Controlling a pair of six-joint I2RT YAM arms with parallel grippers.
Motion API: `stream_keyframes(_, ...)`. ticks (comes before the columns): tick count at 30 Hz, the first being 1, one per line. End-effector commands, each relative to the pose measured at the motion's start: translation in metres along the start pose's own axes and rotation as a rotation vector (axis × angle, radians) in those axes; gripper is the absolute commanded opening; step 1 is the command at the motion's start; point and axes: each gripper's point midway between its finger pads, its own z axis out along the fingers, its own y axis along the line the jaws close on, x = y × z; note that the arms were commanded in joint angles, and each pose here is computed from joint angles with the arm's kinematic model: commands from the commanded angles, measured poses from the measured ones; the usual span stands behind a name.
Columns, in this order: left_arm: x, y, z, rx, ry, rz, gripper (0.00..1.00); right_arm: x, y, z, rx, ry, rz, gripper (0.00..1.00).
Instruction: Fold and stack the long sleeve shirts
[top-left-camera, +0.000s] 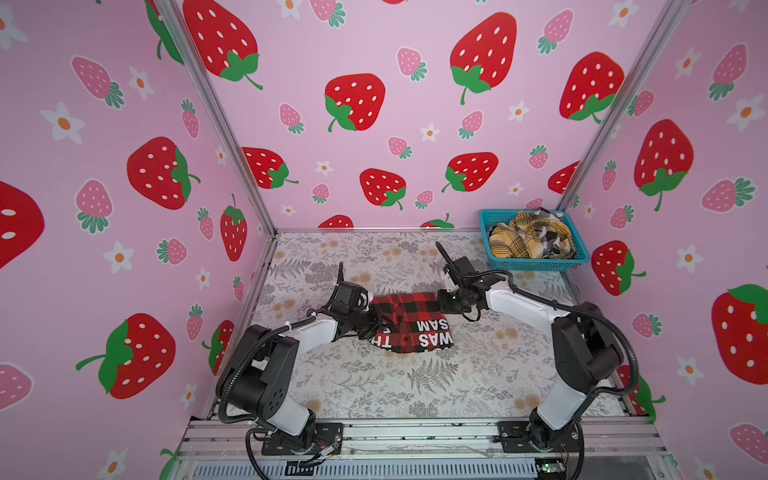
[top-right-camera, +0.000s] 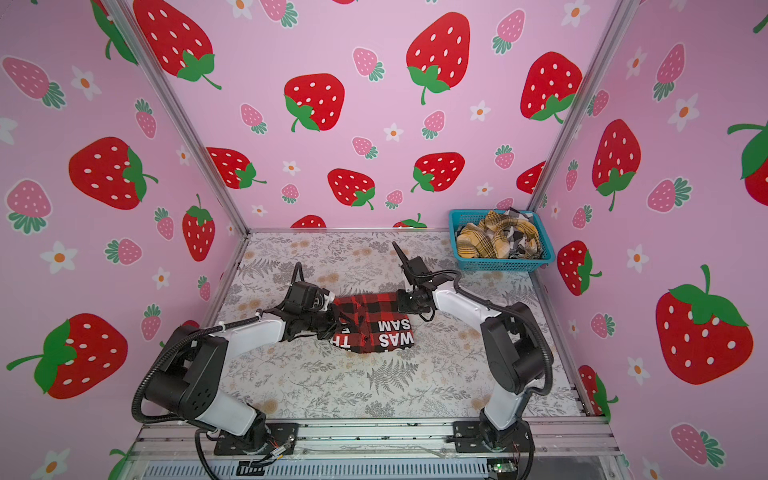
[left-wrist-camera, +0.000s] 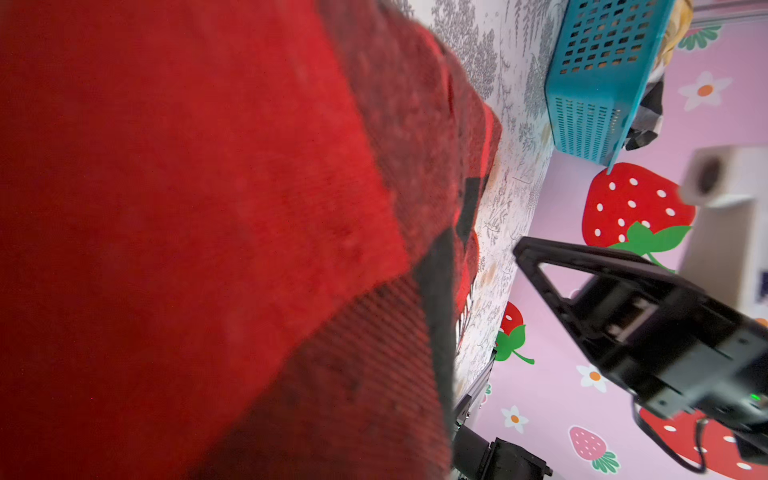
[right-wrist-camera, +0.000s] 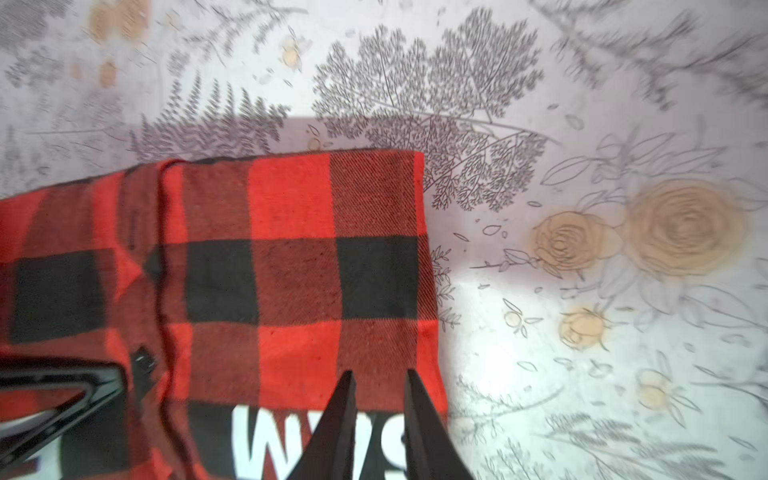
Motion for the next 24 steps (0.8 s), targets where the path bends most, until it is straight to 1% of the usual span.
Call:
stream_keyframes(1, -0.012, -0.005, -0.01, -0.031, -0.013, 0.035, 0.0, 0.006, -0.012, -0.026, 0.052, -0.022, -0.002, 0.24)
stream_keyframes(7, -0.019, -0.005, -0.021, -0.056, -0.014, 0.057, 0.0, 0.018, -0.021, -0.06, 0.053, -0.094, 0.037, 0.24)
stream_keyframes(10, -0.021, -0.006, -0.028, -0.056, -0.014, 0.057, 0.0, 0.025, -0.028, -0.07, 0.061, -0.116, 0.057, 0.24)
stream_keyframes(12, -0.025, -0.011, -0.04, -0.078, -0.025, 0.072, 0.0, 0.029, -0.031, -0.074, 0.061, -0.118, 0.067, 0.24)
stream_keyframes(13, -0.028, -0.012, -0.051, -0.113, -0.04, 0.087, 0.0, 0.03, -0.032, -0.075, 0.064, -0.119, 0.071, 0.24)
stream_keyframes(15, -0.035, -0.013, -0.078, -0.215, -0.075, 0.117, 0.0, 0.032, -0.032, -0.078, 0.06, -0.126, 0.074, 0.24)
stream_keyframes(18, -0.047, -0.02, -0.131, -0.41, -0.142, 0.207, 0.0, 0.027, -0.03, -0.081, 0.041, -0.152, 0.083, 0.24)
stream_keyframes(20, -0.057, -0.024, -0.173, -0.574, -0.197, 0.276, 0.0, 0.022, -0.027, -0.081, 0.026, -0.169, 0.091, 0.24)
stream_keyframes(23, -0.068, -0.025, -0.23, -0.826, -0.253, 0.344, 0.0, 0.014, -0.023, -0.082, 0.006, -0.197, 0.105, 0.24)
stream_keyframes(24, -0.071, -0.026, -0.244, -0.893, -0.265, 0.363, 0.0, 0.012, -0.023, -0.084, 0.004, -0.207, 0.11, 0.24)
